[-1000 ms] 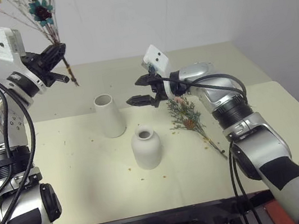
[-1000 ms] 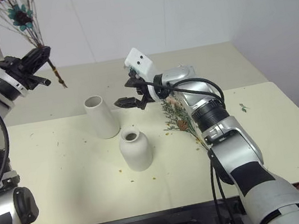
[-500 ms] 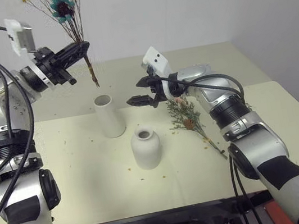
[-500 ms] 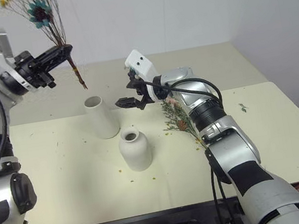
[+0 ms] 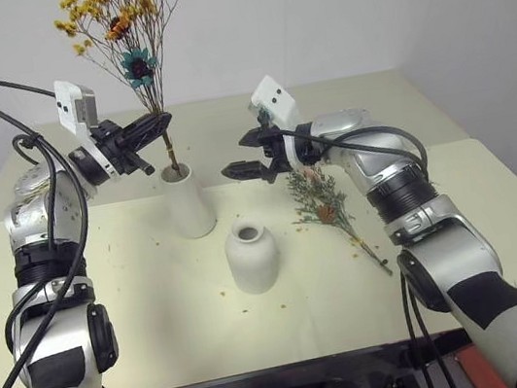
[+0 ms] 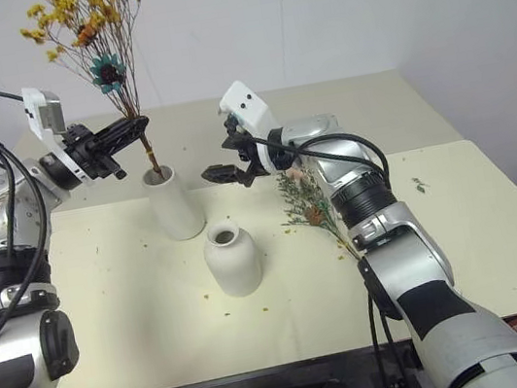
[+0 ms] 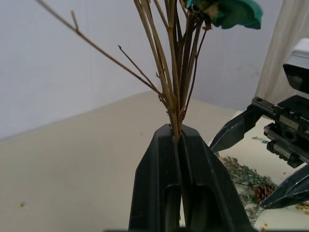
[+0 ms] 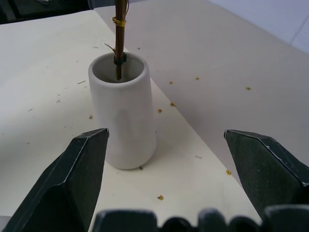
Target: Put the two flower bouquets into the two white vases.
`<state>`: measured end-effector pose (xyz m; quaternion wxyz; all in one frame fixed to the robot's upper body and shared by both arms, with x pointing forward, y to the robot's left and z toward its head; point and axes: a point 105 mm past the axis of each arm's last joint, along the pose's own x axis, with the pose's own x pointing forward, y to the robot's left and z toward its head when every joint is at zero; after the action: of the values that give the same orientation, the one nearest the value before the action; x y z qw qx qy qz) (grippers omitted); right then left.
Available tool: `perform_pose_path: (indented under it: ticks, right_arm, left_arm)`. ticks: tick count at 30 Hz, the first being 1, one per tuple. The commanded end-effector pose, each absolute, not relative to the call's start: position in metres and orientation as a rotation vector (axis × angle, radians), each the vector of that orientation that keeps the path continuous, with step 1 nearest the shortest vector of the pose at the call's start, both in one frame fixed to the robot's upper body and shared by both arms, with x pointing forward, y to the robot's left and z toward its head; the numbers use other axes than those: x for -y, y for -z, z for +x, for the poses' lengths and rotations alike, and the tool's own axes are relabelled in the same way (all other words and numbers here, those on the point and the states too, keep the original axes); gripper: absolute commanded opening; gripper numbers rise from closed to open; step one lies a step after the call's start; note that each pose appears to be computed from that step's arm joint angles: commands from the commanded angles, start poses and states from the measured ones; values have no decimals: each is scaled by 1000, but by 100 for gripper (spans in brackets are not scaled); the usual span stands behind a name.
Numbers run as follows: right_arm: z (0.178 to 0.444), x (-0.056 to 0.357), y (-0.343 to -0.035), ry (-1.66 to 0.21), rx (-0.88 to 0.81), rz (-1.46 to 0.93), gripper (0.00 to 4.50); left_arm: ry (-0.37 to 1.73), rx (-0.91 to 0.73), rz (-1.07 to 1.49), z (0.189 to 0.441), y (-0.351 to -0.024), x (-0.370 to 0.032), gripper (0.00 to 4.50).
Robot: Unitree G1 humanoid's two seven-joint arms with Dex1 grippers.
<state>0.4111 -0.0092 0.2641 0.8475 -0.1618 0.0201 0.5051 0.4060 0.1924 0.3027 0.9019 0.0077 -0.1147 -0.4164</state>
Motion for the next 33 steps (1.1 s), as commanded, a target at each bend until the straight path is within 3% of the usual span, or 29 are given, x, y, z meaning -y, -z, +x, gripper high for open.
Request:
perform_pose_path:
  ticks: [1,15,18,25,30,33]
  right_arm:
    - [405,9,-283,-1070,28,-334,450]
    - [399,10,-286,-1085,41,-332,450]
    - [398,10,-285,-1087,41,-329,450]
    - [395,9,-285,-1096,46,-324,450]
    - [394,10,-284,-1095,44,-324,450]
    - [393,14,-282,-1089,38,-329,450]
  left_arm:
    - [849,275,45,404,-305,-191,3]
    - [773,227,71,404,-281,-195,3]
    - [739,212,68,403,-276,-199,69]
    - [709,180,76,398,-267,-203,278]
    - [688,213,93,381,-277,-214,432]
    - [664,234,128,366,-283,-221,446]
